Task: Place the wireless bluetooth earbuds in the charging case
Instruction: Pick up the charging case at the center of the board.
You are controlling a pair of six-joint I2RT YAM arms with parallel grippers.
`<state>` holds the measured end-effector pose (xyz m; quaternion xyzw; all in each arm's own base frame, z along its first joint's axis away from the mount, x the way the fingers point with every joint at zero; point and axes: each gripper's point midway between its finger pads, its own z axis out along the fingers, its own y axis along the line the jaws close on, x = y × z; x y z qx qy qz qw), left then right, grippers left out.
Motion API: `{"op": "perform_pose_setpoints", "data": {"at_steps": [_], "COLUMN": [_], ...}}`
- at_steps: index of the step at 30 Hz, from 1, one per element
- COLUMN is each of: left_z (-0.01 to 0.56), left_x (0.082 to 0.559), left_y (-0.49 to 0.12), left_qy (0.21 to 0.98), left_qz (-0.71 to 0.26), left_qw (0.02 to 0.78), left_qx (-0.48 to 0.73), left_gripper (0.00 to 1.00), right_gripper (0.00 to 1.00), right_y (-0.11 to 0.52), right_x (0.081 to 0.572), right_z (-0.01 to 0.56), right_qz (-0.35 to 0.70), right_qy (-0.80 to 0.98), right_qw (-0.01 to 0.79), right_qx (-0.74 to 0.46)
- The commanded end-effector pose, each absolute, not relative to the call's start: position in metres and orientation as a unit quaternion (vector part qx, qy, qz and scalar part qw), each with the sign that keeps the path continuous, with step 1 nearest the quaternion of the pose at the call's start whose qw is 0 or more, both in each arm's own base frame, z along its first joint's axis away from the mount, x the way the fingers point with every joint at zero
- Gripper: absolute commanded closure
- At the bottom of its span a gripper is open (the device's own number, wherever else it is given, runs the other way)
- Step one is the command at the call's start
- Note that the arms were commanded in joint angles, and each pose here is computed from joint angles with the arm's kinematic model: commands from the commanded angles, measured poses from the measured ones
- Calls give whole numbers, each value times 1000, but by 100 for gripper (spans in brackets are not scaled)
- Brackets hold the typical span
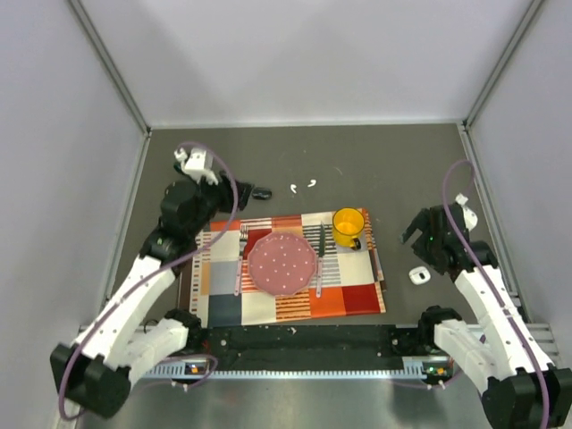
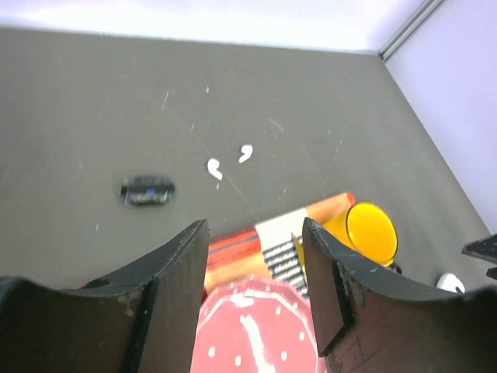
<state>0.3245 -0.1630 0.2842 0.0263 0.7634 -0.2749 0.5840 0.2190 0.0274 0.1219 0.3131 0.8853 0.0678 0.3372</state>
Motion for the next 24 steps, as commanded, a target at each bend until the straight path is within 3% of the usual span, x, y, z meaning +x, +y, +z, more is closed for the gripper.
{"op": "perform_pose_setpoints", "data": {"at_steps": [1,6,14,15,24], "left_z": [255,266,256,255,250], "left_x": [293,277,276,275,270], "left_y": [-149,-116,-87,-86,-71], "left_qy": [761,724,725,725,722], "left_qz": [-288,-246,-204,-204,-195], "left_qw": [581,644,649,649,642], "left_qx": [-2,-31,-109,-109,-169], "left_gripper": [41,29,11,3,1], "right_gripper": [7,7,4,4,5], "right_y": [20,4,1,0,-16], "right_x": [199,195,195,193,198], "right_z": [103,99,89,83,81], "right_qz": [48,15,-10,-21,-32], "right_qy": [873,837,835,841,830], "right_qw": [287,293,220,197,169], "right_qx": [391,462,504,504,530]}}
